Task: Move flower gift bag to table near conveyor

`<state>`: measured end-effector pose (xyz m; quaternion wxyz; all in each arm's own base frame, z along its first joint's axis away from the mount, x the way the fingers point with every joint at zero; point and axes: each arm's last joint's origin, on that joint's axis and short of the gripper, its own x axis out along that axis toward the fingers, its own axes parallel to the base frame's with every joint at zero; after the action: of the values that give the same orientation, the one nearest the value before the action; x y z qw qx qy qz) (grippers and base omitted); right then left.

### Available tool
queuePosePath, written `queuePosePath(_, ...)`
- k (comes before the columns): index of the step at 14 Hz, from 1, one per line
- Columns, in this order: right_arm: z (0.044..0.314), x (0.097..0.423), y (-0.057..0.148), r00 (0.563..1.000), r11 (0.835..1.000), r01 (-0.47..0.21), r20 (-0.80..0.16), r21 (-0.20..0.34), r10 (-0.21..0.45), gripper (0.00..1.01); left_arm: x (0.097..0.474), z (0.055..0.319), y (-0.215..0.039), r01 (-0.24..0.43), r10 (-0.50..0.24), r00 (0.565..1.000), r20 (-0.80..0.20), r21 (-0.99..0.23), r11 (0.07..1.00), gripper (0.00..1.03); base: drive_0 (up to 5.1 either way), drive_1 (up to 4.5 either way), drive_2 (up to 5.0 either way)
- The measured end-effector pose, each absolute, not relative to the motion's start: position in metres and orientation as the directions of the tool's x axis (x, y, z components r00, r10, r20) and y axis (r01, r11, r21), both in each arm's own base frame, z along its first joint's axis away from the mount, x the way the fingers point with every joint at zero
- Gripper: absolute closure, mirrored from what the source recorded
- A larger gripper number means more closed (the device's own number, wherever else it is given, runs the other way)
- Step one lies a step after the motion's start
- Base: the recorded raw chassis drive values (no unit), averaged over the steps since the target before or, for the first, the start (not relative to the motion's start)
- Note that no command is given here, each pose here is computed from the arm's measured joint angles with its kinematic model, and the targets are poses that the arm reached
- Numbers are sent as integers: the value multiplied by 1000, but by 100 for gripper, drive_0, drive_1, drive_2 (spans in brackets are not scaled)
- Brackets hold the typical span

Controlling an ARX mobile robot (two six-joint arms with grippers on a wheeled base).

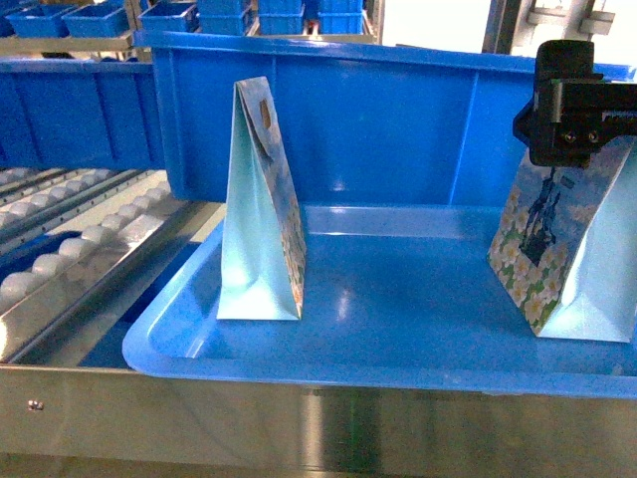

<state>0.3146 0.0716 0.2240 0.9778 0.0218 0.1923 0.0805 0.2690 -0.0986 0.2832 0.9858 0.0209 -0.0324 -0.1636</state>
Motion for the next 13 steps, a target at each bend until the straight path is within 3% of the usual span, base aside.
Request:
queuePosePath(3,218,315,71,912,988,-138,-382,62,151,5,269,283,-99,321,-324,944,57,52,946,5,0,0,0)
queuePosePath(8,204,307,69,905,990,-136,-401,45,143,60,269,283,-99,321,-324,944,57,52,945,5,0,0,0)
queuePosePath(11,208,301,69,918,989,-143,-366,47,150,96,269,283,-99,321,-324,944,57,52,946,5,0,0,0)
queuePosePath(13,210,296,70,924,987,-155,-348,41,160,99,269,283,-99,321,-324,944,57,52,945,5,0,0,0)
